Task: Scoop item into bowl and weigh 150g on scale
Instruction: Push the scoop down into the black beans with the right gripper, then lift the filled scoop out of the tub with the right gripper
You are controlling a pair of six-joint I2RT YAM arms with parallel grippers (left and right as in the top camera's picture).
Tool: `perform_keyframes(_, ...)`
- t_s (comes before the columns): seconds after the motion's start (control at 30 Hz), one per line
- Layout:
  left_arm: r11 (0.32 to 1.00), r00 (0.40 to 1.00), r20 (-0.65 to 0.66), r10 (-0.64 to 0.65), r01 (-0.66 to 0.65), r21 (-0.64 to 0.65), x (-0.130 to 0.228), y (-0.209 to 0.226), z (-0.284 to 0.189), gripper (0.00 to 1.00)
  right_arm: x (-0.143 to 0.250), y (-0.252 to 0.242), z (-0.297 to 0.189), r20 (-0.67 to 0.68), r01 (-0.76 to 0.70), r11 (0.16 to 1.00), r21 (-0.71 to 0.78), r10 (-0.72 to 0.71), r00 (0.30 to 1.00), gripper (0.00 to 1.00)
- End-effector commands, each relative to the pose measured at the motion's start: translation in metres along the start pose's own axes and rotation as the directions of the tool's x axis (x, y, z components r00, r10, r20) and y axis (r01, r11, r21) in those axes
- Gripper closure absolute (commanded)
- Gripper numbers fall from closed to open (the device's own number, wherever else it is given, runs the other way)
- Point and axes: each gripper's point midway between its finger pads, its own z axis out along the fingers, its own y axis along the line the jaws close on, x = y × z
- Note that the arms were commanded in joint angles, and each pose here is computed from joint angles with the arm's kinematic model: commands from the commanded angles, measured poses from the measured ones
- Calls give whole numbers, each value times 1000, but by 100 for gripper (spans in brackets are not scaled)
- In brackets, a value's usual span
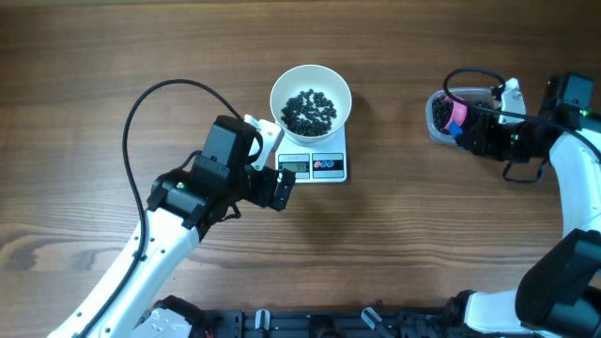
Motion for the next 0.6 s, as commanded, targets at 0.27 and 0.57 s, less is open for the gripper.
perform_keyframes(0.27, 1000, 1000, 17, 3, -3, -5, -7, -1, -3, 0, -5, -1, -10, 55, -52, 990, -133, 60, 997, 96)
perform_keyframes(0.57, 1000, 1000, 17, 3, -3, -5, -7, -1, -3, 0, -5, -3, -11, 57, -73, 988, -138, 82, 995, 96)
